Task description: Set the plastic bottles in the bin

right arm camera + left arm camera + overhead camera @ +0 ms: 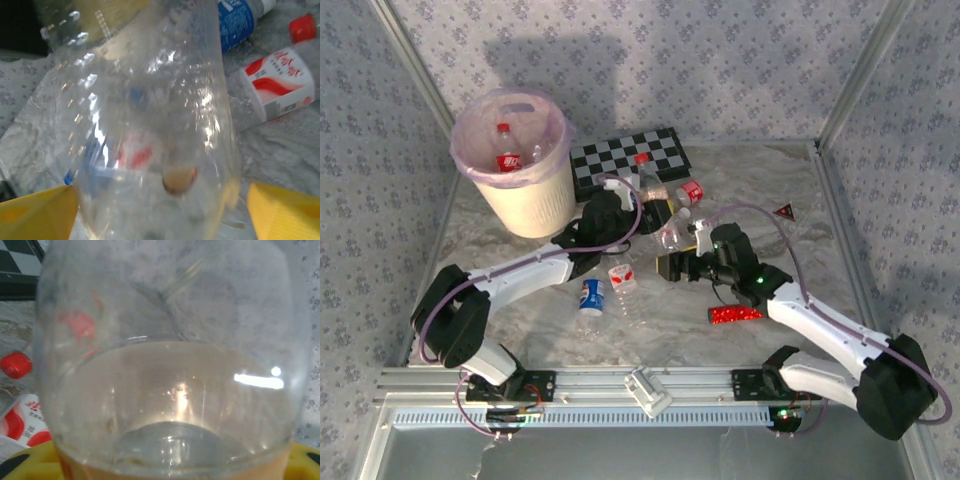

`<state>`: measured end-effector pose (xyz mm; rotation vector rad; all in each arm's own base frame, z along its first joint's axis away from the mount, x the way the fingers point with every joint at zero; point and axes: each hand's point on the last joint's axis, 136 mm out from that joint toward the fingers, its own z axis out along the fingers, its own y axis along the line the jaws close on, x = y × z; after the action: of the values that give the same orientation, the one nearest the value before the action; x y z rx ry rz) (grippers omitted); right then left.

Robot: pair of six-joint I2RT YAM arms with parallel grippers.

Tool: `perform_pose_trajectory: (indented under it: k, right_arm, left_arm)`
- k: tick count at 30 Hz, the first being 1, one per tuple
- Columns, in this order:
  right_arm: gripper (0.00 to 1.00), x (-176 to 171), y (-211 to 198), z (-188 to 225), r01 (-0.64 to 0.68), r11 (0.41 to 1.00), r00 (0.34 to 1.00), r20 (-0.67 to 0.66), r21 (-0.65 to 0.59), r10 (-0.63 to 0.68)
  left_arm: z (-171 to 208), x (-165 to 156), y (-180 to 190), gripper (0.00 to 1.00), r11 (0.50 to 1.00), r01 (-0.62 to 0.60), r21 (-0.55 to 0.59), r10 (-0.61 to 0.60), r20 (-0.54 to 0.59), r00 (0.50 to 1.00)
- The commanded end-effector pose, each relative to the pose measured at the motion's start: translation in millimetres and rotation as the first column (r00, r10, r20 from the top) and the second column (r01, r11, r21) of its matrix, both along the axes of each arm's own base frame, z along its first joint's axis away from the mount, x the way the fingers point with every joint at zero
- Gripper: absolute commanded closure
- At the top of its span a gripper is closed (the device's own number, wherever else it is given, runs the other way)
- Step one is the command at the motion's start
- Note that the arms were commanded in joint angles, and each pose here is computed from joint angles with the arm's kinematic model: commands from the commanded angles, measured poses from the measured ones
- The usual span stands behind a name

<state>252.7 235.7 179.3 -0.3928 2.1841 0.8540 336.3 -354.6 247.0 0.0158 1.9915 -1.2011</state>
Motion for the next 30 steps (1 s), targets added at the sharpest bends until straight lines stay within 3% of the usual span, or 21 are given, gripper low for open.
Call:
perform_pose_trajectory:
  k: [1,6,10,17,19,25,30]
  right_arm:
    - [0.0,1,-22,7,0.067,0.996,0.998,0.024,-0.065,-0.065]
    - [0.0,4,-60,15,0.176,0.98,0.984,0.049,-0.09,-0.172]
    - [0.0,4,-81,9,0.232,0.967,0.973,0.023,-0.101,-0.231]
    - [0.0,2,-84,-3,0.251,0.964,0.967,-0.013,-0.088,-0.253]
    - [0.0,2,-86,-5,0.26,0.961,0.965,-0.017,-0.094,-0.263]
    - [0.0,3,-88,-8,0.262,0.959,0.963,-0.03,-0.109,-0.267]
    - [0.0,2,-89,-9,0.264,0.958,0.962,-0.034,-0.116,-0.27]
  left_arm:
    - [18,12,5,0.6,1.0,-0.029,0.006,0.029,0.047,0.998]
    - [44,12,13,0.62,0.998,-0.015,0.062,0.008,0.106,0.994]
    - [94,15,38,0.68,0.985,-0.055,0.165,0.017,0.225,0.974]
    - [204,29,133,1.0,0.94,-0.253,0.227,0.139,0.424,0.895]
    - [219,41,173,1.0,0.912,-0.341,0.226,0.216,0.442,0.871]
    - [225,81,283,1.0,0.791,-0.551,0.267,0.413,0.432,0.802]
    - [200,110,319,1.0,0.732,-0.549,0.403,0.402,0.394,0.826]
